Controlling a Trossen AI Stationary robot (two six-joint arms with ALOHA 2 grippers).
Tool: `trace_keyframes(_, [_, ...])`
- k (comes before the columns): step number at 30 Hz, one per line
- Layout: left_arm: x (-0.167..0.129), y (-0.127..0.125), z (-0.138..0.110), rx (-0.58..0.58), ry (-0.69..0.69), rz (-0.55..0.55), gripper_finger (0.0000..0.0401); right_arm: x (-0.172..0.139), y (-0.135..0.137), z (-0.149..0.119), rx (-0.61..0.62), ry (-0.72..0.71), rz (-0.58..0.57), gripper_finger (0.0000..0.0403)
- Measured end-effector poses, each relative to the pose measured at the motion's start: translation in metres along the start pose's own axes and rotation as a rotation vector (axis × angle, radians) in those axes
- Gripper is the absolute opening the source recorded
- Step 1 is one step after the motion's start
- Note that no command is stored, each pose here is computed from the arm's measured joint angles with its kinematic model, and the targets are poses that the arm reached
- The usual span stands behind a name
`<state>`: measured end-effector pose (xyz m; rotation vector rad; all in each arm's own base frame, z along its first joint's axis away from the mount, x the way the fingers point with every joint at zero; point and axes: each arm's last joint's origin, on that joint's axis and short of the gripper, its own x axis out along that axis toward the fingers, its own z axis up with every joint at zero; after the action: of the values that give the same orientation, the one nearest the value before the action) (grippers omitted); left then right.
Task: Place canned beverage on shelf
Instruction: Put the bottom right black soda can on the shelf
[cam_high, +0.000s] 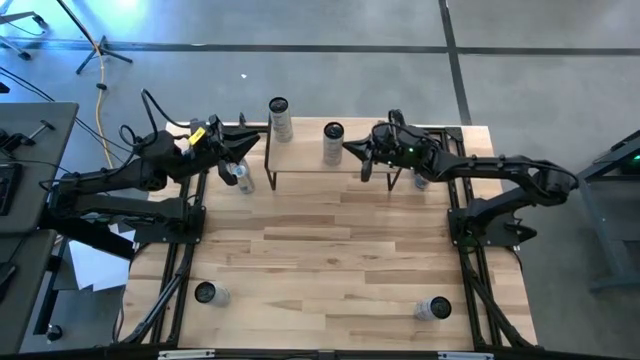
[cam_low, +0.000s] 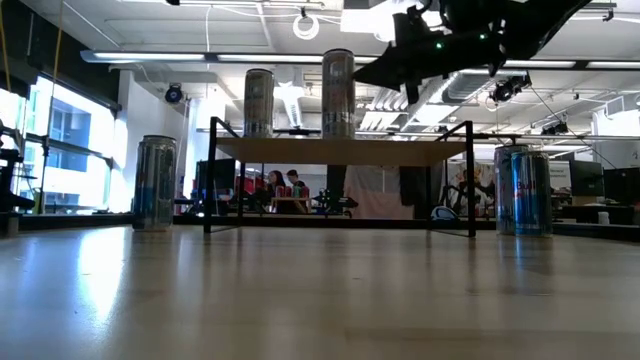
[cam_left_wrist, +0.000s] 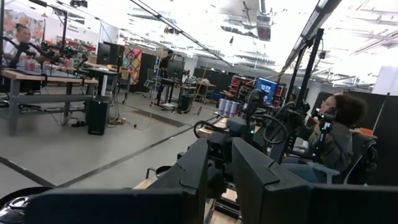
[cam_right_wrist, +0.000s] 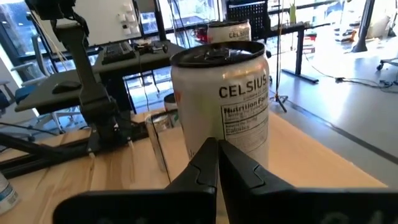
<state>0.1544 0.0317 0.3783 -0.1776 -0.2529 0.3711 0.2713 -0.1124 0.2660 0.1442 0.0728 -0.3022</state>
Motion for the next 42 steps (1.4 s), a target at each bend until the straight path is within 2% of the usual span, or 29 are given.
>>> trace_keyframes(9, [0.0,0.0,0.0,-0.001,0.001,-0.001,0.0049,0.023,-0.003,-0.014,0.012,0.077,0.012,0.0])
trace_keyframes(15, [0.0,0.0,0.0,0.0,0.001,0.0,0.0049,0.034,-0.005,-0.007,-0.028,0.07,0.005,0.0])
trace_keyframes(25, [0.0,0.0,-0.002,0.005,0.021,0.004,0.0049,0.053,-0.006,0.005,-0.117,0.152,0.0,0.0])
trace_keyframes(31, [0.0,0.0,-0.002,0.005,0.021,0.004,0.0049,0.053,-0.013,0.01,-0.184,0.2,-0.056,0.0])
trace_keyframes(38, [0.0,0.0,-0.002,0.005,0.021,0.004,0.0049,0.051,-0.026,0.016,-0.143,0.184,-0.101,0.0])
trace_keyframes(42, [0.0,0.0,-0.002,0.005,0.021,0.004,0.0049,0.052,-0.024,0.017,-0.124,0.173,-0.076,0.0])
